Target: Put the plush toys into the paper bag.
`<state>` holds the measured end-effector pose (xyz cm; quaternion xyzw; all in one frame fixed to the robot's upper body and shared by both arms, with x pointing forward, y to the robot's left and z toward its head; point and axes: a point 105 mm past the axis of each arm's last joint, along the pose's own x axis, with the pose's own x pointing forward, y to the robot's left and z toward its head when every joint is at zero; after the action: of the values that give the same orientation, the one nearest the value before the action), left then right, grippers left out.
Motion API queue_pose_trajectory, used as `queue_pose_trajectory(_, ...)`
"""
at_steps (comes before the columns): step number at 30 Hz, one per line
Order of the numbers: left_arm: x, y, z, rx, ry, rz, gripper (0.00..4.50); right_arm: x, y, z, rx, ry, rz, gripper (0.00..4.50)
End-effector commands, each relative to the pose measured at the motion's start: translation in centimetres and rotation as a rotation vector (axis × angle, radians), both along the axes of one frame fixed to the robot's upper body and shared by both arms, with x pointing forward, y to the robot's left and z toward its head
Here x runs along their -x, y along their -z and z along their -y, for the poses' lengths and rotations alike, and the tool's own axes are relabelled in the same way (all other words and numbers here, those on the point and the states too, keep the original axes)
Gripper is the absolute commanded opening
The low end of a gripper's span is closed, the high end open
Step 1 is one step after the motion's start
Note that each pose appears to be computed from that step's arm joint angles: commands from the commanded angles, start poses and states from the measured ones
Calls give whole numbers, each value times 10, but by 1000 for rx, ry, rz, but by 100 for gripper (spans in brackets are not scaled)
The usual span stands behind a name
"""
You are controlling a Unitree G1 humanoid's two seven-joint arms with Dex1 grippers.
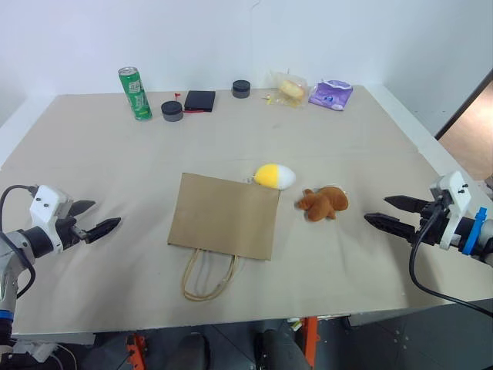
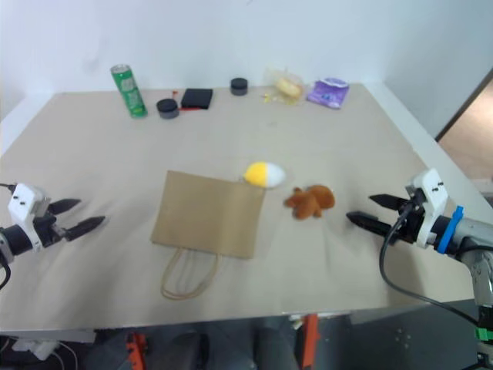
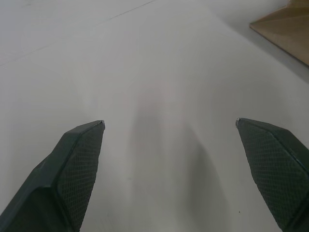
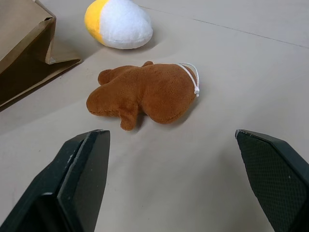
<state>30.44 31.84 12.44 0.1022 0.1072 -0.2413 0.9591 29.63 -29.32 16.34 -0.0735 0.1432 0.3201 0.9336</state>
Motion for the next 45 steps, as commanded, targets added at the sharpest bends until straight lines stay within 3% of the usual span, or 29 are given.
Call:
queue_pose_trajectory(1, 0, -14, -8, -13, -18, 56, 450, -1, -16, 3, 26, -8, 50, 448)
queue_pose_trajectory(25, -5, -19, -5, 6, -32, 101, 450, 5, -12, 10, -20, -22, 20, 448)
queue_pose_trajectory(28, -9, -32, 16, -65, 65, 198, 450, 16, -24, -10, -67, -164, 29, 448)
queue_pose_trajectory(30, -10, -45, 40, -62, 158, 276, 450, 37, -48, -45, -111, -373, 42, 448)
queue_pose_trajectory(32, -10, -64, 65, -84, 248, 381, 450, 57, -65, -82, -85, -565, 51, 448)
queue_pose_trajectory(36, 1, -91, 109, -181, 414, 587, 450, 86, -73, -128, -13, -788, 66, 448)
queue_pose_trajectory(40, 38, -82, 139, -350, 689, 774, 450, 82, -77, -141, 0, -795, 127, 448)
queue_pose_trajectory(45, 66, -51, 137, -465, 899, 858, 450, 77, -66, -142, 37, -765, 142, 448)
